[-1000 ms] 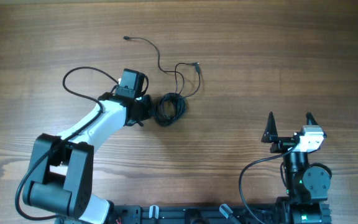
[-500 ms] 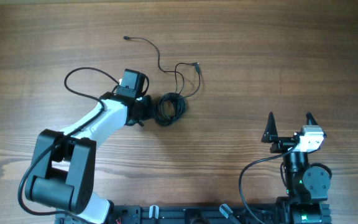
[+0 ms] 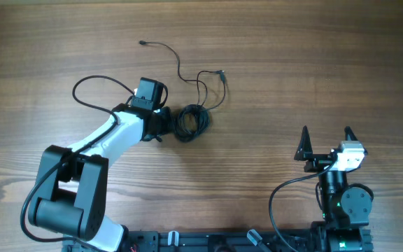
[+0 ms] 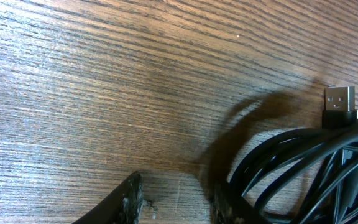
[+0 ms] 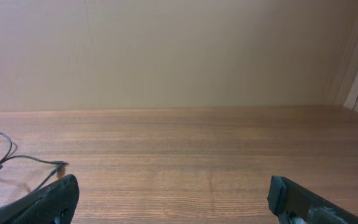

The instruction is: Untangle cables

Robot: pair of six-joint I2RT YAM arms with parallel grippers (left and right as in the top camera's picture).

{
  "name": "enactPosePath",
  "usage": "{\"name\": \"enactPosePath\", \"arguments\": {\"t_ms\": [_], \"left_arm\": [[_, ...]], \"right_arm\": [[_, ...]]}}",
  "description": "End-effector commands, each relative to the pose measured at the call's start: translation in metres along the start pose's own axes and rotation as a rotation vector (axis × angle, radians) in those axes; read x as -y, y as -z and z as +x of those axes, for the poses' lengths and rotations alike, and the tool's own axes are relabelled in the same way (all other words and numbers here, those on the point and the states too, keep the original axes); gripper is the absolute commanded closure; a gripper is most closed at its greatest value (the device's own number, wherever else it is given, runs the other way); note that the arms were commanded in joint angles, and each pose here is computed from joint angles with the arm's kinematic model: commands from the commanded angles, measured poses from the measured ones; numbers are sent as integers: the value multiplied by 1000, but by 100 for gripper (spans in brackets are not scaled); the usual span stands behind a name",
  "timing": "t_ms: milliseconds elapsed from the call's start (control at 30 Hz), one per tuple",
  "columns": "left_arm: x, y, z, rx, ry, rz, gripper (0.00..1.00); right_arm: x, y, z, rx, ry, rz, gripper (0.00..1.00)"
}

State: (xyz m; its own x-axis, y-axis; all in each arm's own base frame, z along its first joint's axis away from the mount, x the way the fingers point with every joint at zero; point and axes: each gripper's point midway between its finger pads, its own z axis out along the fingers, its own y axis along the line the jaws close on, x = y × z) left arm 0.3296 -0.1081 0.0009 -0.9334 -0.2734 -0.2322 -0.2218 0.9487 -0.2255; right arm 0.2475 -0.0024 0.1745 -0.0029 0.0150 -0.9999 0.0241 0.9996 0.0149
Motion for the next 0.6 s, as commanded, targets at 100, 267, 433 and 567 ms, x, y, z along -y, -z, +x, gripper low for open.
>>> {"name": "enactPosePath", "arguments": {"t_ms": [100,267,433,567], "left_arm": [[-6,-8,7,-23,-2,-29,60],[-6,-8,6,-20,-3,-27,56],[-5,-8,5,-14,-4,-23,54],[-3,-8,1,-1,-4,-15,50]], "right_arm": [[4,0,-2,10,-13,20,0],[4,0,-2,10,-12,20,0],[4,0,-2,11,-12,20,0],[4,0,-2,10,-13,20,0]]}}
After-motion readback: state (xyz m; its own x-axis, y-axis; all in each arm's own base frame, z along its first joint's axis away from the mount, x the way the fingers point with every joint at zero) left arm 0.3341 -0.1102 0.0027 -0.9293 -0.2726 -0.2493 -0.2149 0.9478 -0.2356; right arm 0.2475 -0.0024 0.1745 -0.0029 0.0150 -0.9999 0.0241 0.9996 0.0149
